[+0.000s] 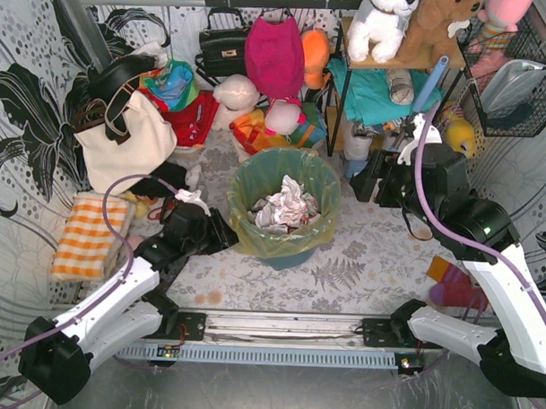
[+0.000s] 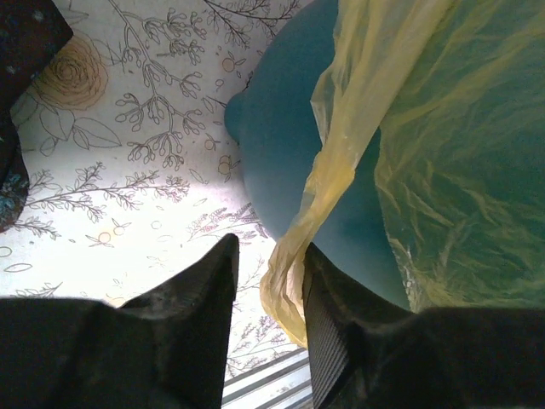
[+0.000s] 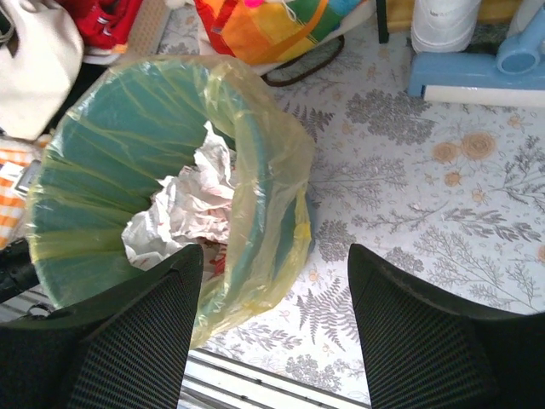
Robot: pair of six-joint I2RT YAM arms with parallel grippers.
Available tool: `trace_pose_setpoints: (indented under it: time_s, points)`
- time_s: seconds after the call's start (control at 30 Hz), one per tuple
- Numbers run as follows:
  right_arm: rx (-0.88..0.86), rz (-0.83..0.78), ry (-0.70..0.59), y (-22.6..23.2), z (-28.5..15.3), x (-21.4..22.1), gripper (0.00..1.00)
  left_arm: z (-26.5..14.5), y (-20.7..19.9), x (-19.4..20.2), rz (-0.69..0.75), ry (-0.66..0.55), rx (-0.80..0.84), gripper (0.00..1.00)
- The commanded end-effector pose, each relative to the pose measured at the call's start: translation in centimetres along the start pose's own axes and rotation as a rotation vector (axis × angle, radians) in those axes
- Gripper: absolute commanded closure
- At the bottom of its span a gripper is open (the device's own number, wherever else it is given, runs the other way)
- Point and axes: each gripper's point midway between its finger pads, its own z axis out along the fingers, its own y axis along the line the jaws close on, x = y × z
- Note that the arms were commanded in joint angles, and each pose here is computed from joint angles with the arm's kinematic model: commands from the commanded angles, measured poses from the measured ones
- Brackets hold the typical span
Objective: Tie the trash bag
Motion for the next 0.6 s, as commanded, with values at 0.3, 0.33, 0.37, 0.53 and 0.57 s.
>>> trace_pose_setpoints:
  time_s: [0.3,0.33,0.37,0.53,0.57]
  points:
    - [0.104,0.017,0.075,-2.9,0.4,3.8,0.33,-1.4,-1.8,-1.4,0.025,-0.042,0.051,0.68]
    - [0.103,0.021,0.087,-2.9,0.5,4.2,0.33,-1.5,-1.8,-1.7,0.028,-0.049,0.041,0.61]
    - [0.101,0.028,0.096,-2.9,0.6,4.6,0.33,-1.7,-1.9,-2.0,0.033,-0.057,0.035,0.56]
    - [0.064,0.067,0.105,-2.6,0.8,5.7,0.33,-2.2,-2.8,-3.8,0.094,-0.102,0.024,0.45]
    - [0.06,0.071,0.102,-2.6,0.7,5.9,0.33,-2.1,-2.9,-3.9,0.107,-0.101,0.024,0.44]
